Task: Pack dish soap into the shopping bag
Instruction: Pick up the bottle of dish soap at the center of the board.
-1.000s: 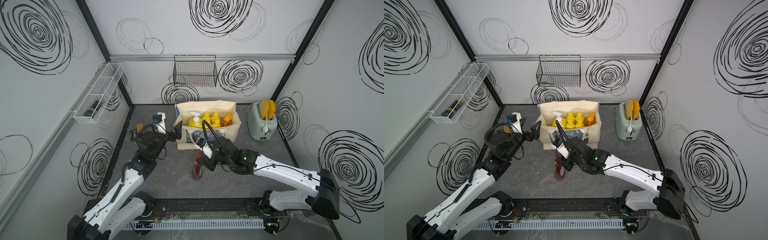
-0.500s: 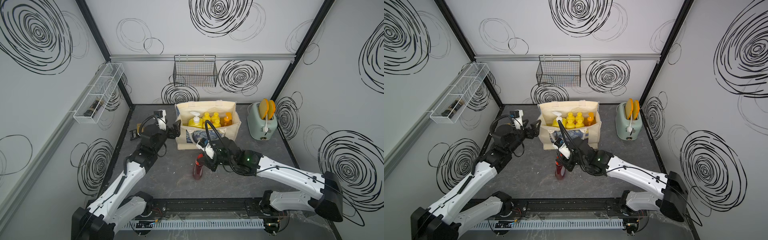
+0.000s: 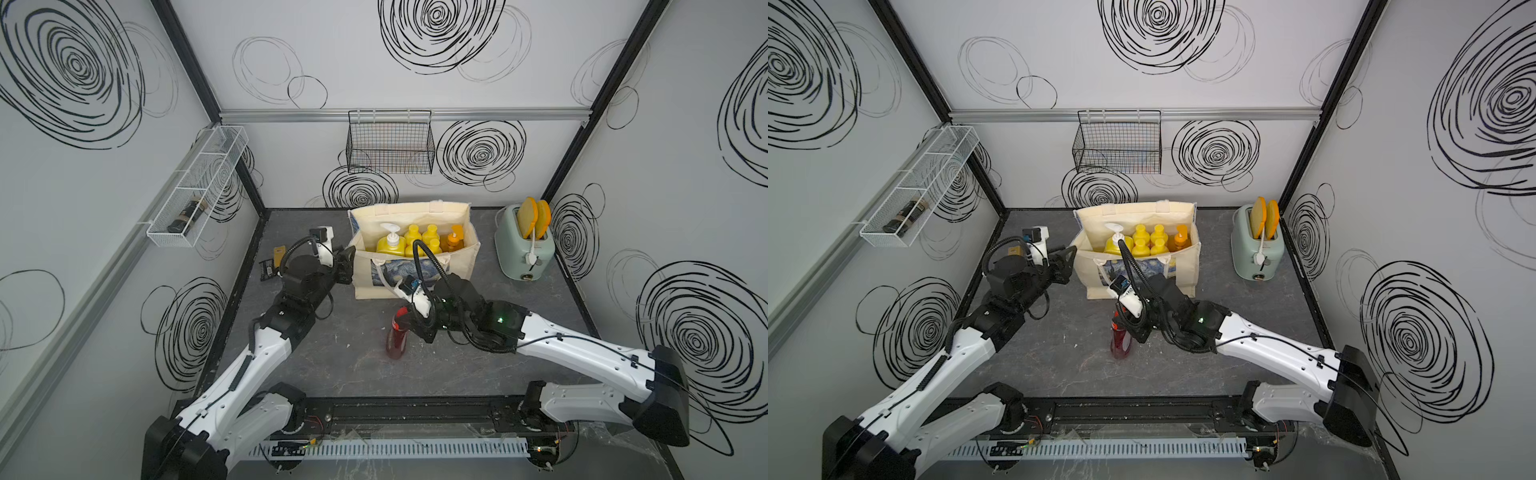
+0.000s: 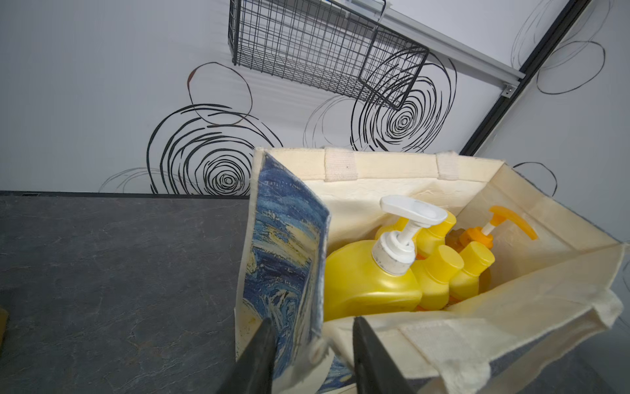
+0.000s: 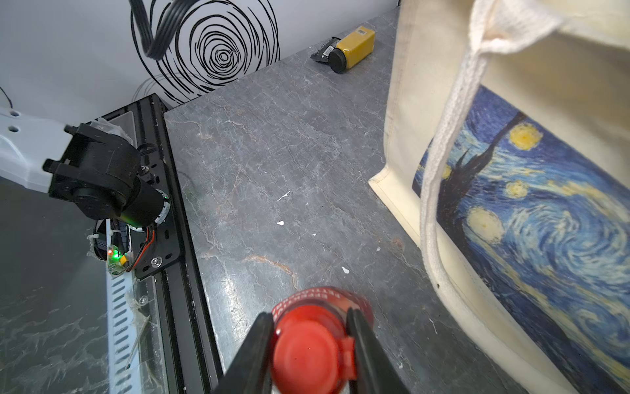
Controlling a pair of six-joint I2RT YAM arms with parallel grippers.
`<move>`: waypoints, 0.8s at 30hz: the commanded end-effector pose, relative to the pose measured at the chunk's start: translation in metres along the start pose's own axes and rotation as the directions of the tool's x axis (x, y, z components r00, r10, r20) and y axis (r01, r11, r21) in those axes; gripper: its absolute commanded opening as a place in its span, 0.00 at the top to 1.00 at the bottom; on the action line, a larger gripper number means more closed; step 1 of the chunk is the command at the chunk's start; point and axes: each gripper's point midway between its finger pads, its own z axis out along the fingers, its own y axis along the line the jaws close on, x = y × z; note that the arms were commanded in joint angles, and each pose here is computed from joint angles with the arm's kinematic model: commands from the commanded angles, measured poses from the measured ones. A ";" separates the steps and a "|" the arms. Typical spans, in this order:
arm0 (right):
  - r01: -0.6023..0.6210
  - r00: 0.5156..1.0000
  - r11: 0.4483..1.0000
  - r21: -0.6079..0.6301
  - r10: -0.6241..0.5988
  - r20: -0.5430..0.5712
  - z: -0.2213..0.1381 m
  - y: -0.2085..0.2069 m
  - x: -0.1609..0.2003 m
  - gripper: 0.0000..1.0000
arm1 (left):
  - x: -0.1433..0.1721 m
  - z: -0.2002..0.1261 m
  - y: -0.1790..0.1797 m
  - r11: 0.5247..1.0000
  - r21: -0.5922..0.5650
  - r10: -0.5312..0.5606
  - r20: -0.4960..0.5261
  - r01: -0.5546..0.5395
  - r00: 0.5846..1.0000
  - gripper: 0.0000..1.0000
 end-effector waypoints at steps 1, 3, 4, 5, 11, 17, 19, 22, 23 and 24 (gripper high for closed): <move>0.026 0.982 0.999 -0.027 -0.020 0.186 -0.028 0.011 -0.055 1.00 | -0.006 -0.008 -0.001 1.000 -0.004 0.012 0.045 -0.011 0.999 0.64; 0.027 0.980 0.999 -0.031 -0.021 0.197 -0.030 0.012 -0.057 1.00 | -0.010 -0.012 -0.004 1.000 -0.013 0.019 0.062 -0.018 0.998 0.65; 0.027 0.979 0.999 -0.032 -0.020 0.201 -0.031 0.013 -0.058 1.00 | -0.012 -0.014 -0.006 1.000 -0.010 0.020 0.071 -0.019 0.997 0.65; 0.029 0.979 0.999 -0.034 -0.021 0.203 -0.032 0.013 -0.058 1.00 | -0.014 -0.015 -0.007 1.000 -0.008 0.020 0.078 -0.020 0.997 0.65; 0.036 0.974 0.997 -0.071 -0.019 0.226 -0.046 0.023 -0.074 1.00 | 0.008 -0.025 -0.002 1.000 0.007 -0.028 0.099 0.028 0.995 0.66; 0.068 0.964 0.990 -0.127 -0.032 0.262 -0.062 0.039 -0.095 1.00 | 0.002 -0.033 -0.002 1.000 0.014 -0.026 0.147 0.025 0.989 0.71; 0.073 0.961 0.989 -0.128 -0.036 0.273 -0.067 0.040 -0.100 1.00 | 0.000 -0.031 -0.003 0.999 0.022 -0.041 0.154 0.038 0.987 0.65; 0.079 0.957 0.988 -0.136 -0.038 0.287 -0.072 0.042 -0.104 1.00 | -0.019 -0.033 -0.009 0.997 0.038 -0.076 0.176 0.070 0.982 0.29; 0.083 0.956 0.987 -0.137 -0.040 0.290 -0.073 0.043 -0.104 1.00 | -0.029 -0.034 -0.014 0.996 0.050 -0.079 0.186 0.070 0.979 0.26; 0.082 0.955 0.988 -0.134 -0.040 0.294 -0.074 0.042 -0.106 1.00 | -0.037 -0.035 -0.019 0.996 0.065 -0.073 0.190 0.062 0.979 0.24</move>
